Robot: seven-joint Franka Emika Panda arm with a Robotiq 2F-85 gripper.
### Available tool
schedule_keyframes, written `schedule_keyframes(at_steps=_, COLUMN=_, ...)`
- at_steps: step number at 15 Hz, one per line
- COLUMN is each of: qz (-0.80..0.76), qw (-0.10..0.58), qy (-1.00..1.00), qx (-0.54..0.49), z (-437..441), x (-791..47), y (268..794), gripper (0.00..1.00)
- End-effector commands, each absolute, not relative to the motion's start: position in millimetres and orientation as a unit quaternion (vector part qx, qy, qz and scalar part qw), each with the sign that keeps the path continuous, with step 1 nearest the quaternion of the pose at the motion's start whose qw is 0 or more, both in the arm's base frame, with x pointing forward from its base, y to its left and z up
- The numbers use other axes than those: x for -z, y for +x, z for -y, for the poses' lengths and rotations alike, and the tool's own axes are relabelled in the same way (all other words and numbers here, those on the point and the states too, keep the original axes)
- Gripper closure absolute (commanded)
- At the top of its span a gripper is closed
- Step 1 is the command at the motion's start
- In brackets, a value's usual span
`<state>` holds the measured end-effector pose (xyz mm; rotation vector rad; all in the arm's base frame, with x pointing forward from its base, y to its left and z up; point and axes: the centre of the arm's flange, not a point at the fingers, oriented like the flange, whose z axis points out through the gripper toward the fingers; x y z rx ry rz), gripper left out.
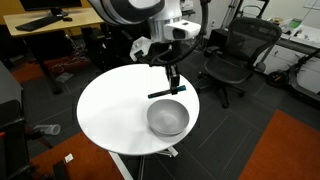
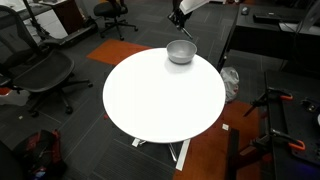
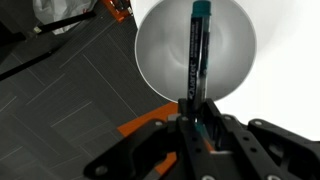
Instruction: Put the pen in the bowl
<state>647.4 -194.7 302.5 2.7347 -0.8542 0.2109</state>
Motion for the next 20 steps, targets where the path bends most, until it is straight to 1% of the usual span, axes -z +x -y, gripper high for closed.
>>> schedule_keyframes(at_steps=1, qz=0.289, qw=0.127, qy=0.947, qx=-0.062, z=206, x=-287, y=670, gripper=0.95)
schedule_keyframes(at_steps=10, qz=0.297, qw=0.102, qy=0.949, qx=-0.034, z=216, x=-235, y=677, gripper=0.95)
schedule_keyframes(at_steps=11, qz=0.299, qw=0.099, qy=0.949, qx=-0.031, z=217, x=-232, y=677, gripper=0.56)
schedule_keyframes(at_steps=12, qz=0.300, qw=0.098, qy=0.948, qx=-0.030, z=217, x=-230, y=677, gripper=0.54)
schedule_keyframes(at_steps=13, qz=0.302, qw=0.097, qy=0.948, qx=-0.030, z=218, x=-229, y=677, gripper=0.49)
schedule_keyframes(at_steps=14, qz=0.303, qw=0.097, qy=0.948, qx=-0.031, z=218, x=-228, y=677, gripper=0.40)
schedule_keyframes(at_steps=16, qz=0.303, qw=0.096, qy=0.947, qx=-0.034, z=218, x=-230, y=676, gripper=0.27)
schedule_keyframes(at_steps=19, qz=0.300, qw=0.091, qy=0.949, qx=-0.044, z=210, x=-243, y=671, gripper=0.02)
schedule_keyframes(at_steps=20, qz=0.299, qw=0.091, qy=0.949, qx=-0.045, z=208, x=-247, y=670, gripper=0.01)
